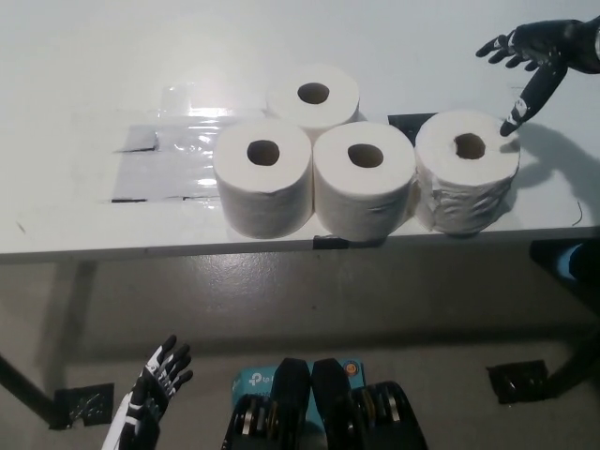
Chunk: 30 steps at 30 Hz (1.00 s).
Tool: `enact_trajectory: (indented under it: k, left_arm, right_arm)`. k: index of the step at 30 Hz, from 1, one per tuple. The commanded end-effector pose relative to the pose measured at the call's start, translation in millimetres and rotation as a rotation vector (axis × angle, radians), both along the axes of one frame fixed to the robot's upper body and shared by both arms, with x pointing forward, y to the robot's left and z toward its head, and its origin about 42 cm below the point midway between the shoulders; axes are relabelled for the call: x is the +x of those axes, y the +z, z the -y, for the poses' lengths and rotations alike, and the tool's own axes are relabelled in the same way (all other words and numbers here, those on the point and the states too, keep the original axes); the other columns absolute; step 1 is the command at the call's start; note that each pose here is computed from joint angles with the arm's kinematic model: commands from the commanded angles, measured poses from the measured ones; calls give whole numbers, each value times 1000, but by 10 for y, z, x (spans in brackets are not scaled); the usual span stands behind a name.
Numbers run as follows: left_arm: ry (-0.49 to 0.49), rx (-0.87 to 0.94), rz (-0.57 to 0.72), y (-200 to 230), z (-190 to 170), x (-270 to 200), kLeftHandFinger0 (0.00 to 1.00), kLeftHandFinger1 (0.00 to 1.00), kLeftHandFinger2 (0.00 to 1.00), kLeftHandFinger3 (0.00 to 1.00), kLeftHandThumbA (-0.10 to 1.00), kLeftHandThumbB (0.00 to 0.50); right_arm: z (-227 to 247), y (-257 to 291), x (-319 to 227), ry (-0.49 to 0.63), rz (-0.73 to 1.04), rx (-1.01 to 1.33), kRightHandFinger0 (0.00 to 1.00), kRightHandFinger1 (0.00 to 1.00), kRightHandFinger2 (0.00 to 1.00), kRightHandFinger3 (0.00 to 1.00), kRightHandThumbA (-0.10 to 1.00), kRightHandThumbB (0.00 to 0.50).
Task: A few rolls of toilet paper are kept infront of the robot and the robot uses its right hand to lift one of the rolls and and places it on top of the other rolls to stack it.
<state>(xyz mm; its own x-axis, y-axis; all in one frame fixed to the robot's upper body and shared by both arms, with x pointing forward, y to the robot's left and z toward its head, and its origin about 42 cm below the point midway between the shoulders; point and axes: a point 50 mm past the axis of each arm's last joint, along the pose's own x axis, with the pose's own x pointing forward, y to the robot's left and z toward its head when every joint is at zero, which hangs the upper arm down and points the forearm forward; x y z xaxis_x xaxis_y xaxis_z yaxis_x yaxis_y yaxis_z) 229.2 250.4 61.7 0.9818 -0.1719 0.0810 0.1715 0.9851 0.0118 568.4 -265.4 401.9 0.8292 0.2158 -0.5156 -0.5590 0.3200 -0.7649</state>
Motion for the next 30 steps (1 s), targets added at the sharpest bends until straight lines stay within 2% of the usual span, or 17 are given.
enact_trajectory:
  k: [1,3,5,8,11,17,19,22,25,28,30]
  left_arm:
    - [-3,9,19,46,-17,-12,1000,1000,1000,1000,1000,239]
    - [-3,7,18,50,-16,-7,1000,1000,1000,1000,1000,238]
    - [-6,9,13,55,-13,-11,1000,1000,1000,1000,1000,234]
    - [-5,20,10,47,-11,-15,1000,1000,1000,1000,1000,252]
    - [-9,24,9,45,3,-24,1000,1000,1000,1000,1000,243]
    - [-8,17,13,51,-1,-11,1000,1000,1000,1000,1000,229]
    - [-2,16,14,61,0,-15,1000,1000,1000,1000,1000,228]
    - [-6,26,26,55,1,-14,1000,1000,1000,1000,1000,227]
    - [-5,20,23,55,1,-20,1000,1000,1000,1000,1000,213]
    - [-7,18,16,60,5,-29,1000,1000,1000,1000,1000,228]
    - [-4,18,19,54,1,-24,1000,1000,1000,1000,1000,220]
  right_arm:
    - [-91,415,21,60,87,-21,1000,1000,1000,1000,1000,321]
    - [-104,397,30,53,92,-32,1000,1000,1000,1000,1000,320]
    - [-117,372,35,41,92,-36,1000,1000,1000,1000,1000,295]
    - [-148,337,47,37,95,-42,1000,1000,1000,1000,1000,291]
    - [-171,323,64,35,95,-40,1000,1000,1000,1000,1000,283]
    - [-229,317,97,59,106,-45,1000,1000,1000,1000,1000,286]
    - [-247,297,116,56,109,-58,1000,1000,1000,1000,1000,312]
    - [-251,280,122,61,109,-45,1000,1000,1000,1000,1000,322]
    - [-264,255,138,63,110,-53,1000,1000,1000,1000,1000,319]
    - [-281,235,142,72,116,-58,1000,1000,1000,1000,1000,325]
    - [-287,232,143,68,127,-47,1000,1000,1000,1000,1000,315]
